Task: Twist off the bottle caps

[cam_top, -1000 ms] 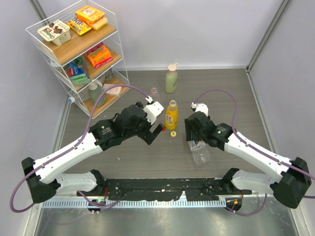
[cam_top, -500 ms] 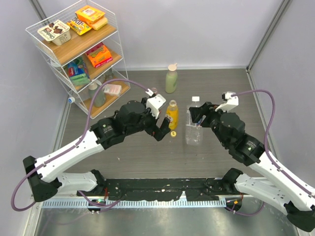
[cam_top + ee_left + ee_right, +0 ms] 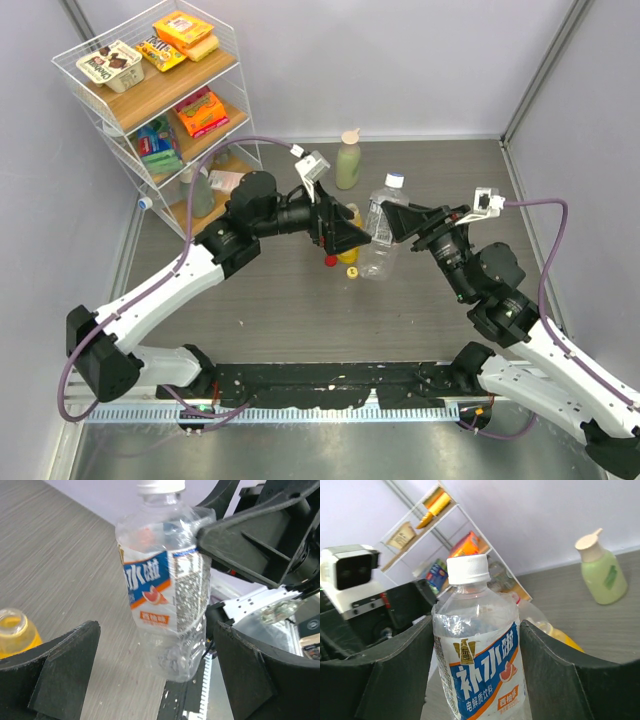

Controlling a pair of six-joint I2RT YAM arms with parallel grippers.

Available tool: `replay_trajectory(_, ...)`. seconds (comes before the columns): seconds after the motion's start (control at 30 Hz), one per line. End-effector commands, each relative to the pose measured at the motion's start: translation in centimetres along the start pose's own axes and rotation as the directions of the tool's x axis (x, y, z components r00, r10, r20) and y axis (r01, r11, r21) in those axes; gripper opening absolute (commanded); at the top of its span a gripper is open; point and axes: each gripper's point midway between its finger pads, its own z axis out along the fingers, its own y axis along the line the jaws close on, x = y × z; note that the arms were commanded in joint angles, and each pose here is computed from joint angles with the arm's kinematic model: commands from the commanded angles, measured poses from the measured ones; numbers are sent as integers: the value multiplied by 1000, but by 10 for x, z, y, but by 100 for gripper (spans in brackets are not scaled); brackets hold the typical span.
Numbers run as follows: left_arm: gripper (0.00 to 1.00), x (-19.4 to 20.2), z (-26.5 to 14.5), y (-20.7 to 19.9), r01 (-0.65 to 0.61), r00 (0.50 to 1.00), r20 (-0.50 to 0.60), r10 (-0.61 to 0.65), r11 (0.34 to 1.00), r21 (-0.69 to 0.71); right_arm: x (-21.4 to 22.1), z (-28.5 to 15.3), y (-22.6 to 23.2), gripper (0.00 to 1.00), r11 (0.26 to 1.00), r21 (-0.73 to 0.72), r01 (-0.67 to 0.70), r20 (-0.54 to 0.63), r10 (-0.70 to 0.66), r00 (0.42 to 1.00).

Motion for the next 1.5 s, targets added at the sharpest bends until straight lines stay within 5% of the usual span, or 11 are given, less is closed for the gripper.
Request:
replay_trajectory(0.0,100,-11,5,-29,38,999,26,-45,974,221,-29,0,38,2,986,-152,-70,81,83,993)
replay_trajectory(0.43,99,2,21,-39,84,996,-20,-82,941,329,-30,8,33,2,989,-120,-91,99,103,990)
replay_trajectory(0.57,83,6,29,-29,100,995,-8,-102,954,283,-26,9,28,2,991,-97,-96,92,105,990)
replay_trajectory(0.87,79,2,38,-18,111,990,56,-128,966,234,-23,8,23,2,990,-88,-111,93,119,989)
replay_trajectory(1.1,50,-1,37,-19,100,991,62,-118,966,238,-19,7,19,3,992,-70,-104,80,109,991)
replay_trajectory(1.47,40,12,1,16,-28,998,-67,22,996,-90,-14,6,23,70,996,-77,-45,30,48,998)
